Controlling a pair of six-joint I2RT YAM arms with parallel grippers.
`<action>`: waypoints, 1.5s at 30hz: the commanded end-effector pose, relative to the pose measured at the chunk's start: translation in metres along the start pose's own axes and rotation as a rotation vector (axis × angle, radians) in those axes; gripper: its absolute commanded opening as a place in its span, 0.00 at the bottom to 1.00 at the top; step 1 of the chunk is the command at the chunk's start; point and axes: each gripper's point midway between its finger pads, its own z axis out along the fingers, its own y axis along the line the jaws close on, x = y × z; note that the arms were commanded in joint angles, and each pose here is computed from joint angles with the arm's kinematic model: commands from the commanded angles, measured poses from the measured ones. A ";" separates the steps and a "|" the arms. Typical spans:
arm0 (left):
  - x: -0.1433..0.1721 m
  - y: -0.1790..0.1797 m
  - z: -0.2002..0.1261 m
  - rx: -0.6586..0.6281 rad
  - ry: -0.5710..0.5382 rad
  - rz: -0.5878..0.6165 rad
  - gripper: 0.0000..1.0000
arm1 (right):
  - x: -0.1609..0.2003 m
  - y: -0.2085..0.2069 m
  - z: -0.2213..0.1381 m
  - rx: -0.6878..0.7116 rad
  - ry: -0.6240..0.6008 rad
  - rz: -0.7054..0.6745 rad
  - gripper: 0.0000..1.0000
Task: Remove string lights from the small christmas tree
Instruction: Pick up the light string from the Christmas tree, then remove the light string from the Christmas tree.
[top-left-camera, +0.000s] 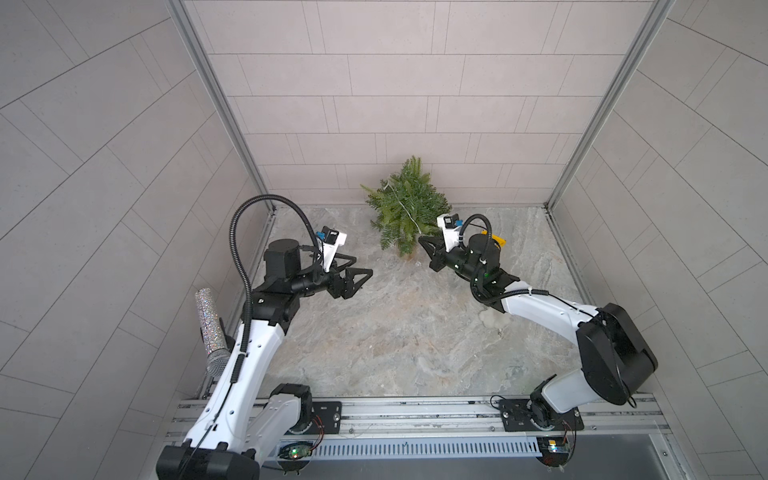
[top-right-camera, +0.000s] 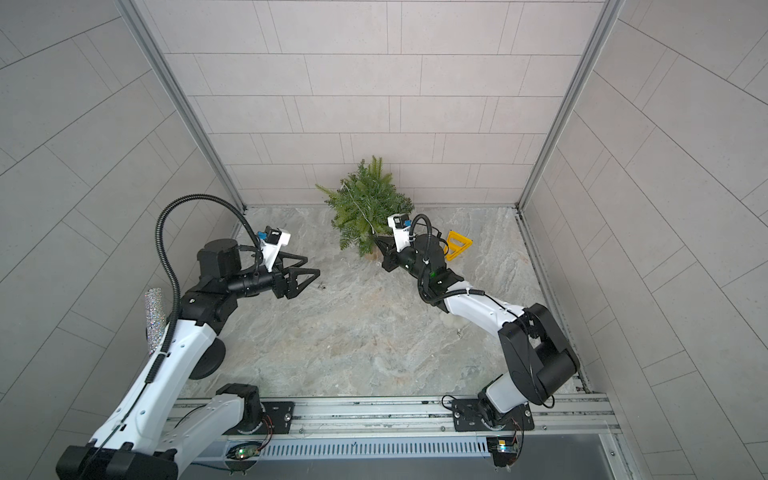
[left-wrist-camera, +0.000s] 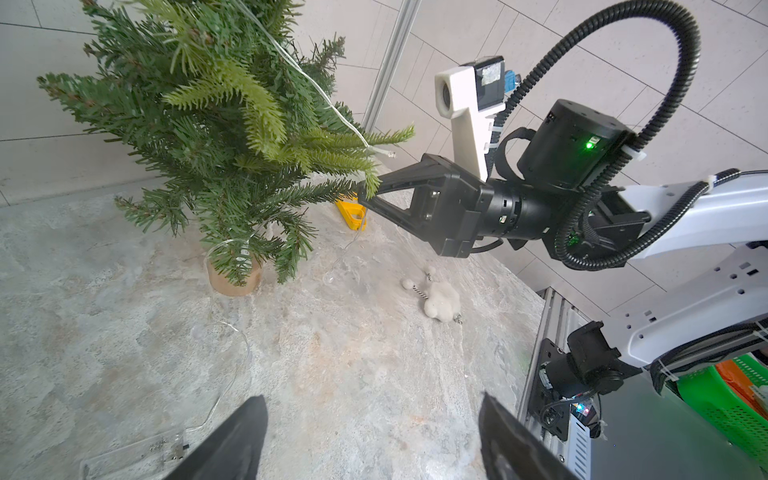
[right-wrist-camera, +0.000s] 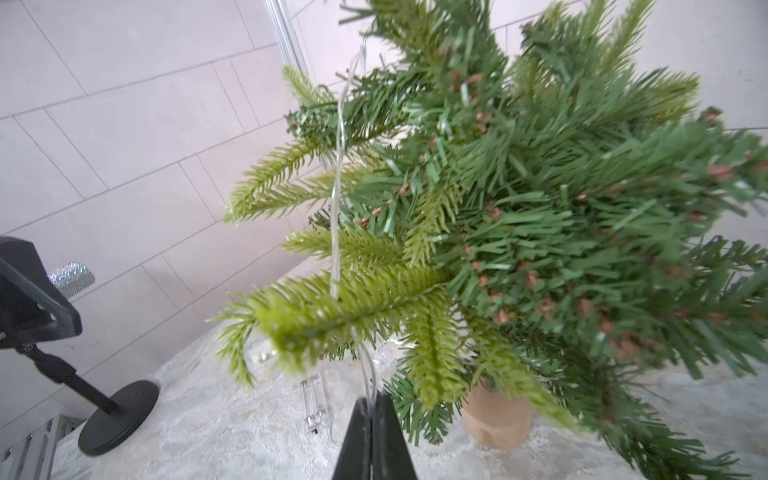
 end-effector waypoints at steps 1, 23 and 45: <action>-0.010 -0.005 -0.003 0.006 -0.025 0.025 0.84 | -0.016 0.022 -0.007 -0.077 0.056 -0.051 0.00; -0.059 -0.001 -0.001 -0.005 -0.110 0.059 0.84 | -0.105 0.054 -0.005 -0.157 0.346 -0.201 0.00; -0.093 0.026 0.003 -0.121 -0.184 0.074 0.84 | -0.213 0.054 0.041 -0.186 0.107 -0.231 0.00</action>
